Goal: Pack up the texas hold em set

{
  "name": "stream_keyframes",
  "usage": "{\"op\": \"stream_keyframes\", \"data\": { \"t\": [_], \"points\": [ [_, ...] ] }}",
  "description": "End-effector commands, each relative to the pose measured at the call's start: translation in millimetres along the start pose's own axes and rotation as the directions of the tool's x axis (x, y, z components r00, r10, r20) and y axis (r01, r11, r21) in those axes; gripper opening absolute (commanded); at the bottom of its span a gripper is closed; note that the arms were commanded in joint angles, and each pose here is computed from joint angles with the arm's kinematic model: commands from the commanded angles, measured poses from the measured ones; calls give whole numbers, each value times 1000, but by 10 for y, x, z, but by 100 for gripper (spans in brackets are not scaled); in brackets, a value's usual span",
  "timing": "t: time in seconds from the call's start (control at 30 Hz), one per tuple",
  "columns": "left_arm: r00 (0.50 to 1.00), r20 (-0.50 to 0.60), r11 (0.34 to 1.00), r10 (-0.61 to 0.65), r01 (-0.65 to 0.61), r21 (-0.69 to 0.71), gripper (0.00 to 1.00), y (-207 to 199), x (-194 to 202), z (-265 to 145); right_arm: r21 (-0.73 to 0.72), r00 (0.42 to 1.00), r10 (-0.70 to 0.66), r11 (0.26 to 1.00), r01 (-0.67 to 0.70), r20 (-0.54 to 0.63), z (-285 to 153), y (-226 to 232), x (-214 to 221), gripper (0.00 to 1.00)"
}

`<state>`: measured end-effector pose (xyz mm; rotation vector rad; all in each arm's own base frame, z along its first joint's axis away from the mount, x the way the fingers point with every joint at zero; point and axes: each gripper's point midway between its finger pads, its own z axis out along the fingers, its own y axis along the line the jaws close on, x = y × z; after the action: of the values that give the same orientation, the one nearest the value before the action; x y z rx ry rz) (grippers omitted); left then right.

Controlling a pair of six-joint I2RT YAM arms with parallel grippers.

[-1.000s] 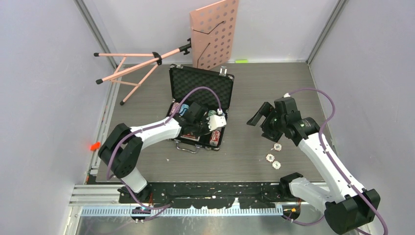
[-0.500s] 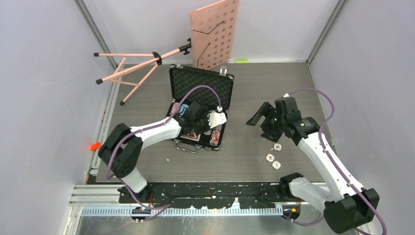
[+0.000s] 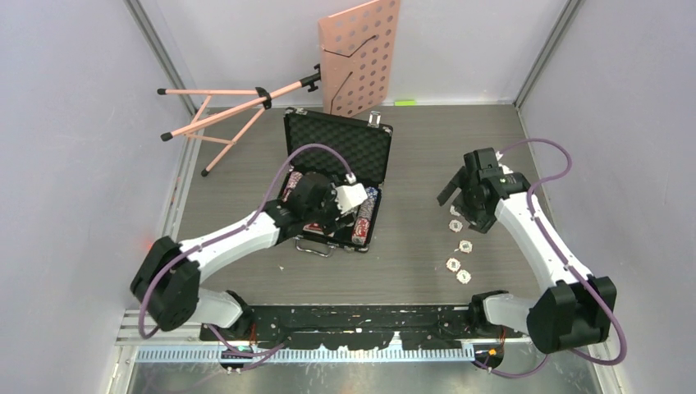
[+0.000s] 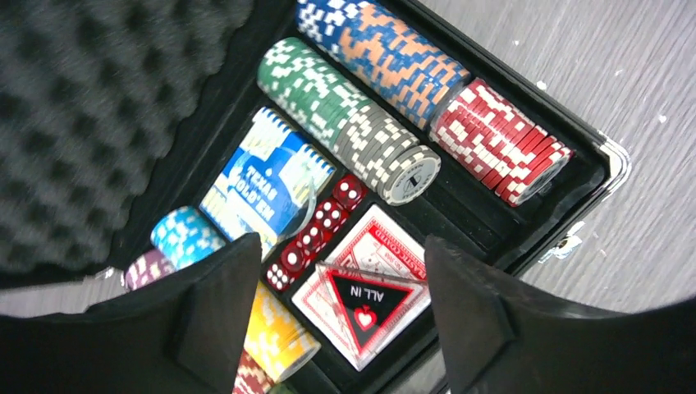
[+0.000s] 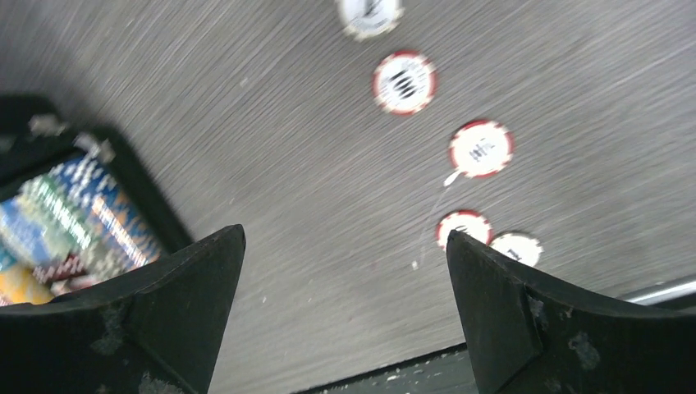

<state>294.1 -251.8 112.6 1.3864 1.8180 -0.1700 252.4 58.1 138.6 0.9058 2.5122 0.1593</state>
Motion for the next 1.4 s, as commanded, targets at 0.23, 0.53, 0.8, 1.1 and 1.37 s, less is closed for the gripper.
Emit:
{"op": "stream_keyframes", "data": {
  "t": [0.23,0.53,0.8,1.1,1.37],
  "points": [
    [771,236,715,-591,636,-291,100,364,-49,-596,173,996,69,982,-79,61,500,-314,-548,90],
    [558,266,498,-786,827,-262,100,129,224,-838,173,996,68,983,-57,-60,1026,-81,-598,83],
    [530,286,477,-799,846,-237,100,32,326,-875,239,995,74,970,-55,-69,1270,-123,-634,82],
    [520,355,483,-777,854,-194,98,9,344,-879,303,994,57,953,-26,-94,1489,-207,-621,77],
    [574,383,527,-724,818,-230,97,-9,535,-833,299,988,68,954,-25,-135,1597,-216,-507,63]
  ]
}}
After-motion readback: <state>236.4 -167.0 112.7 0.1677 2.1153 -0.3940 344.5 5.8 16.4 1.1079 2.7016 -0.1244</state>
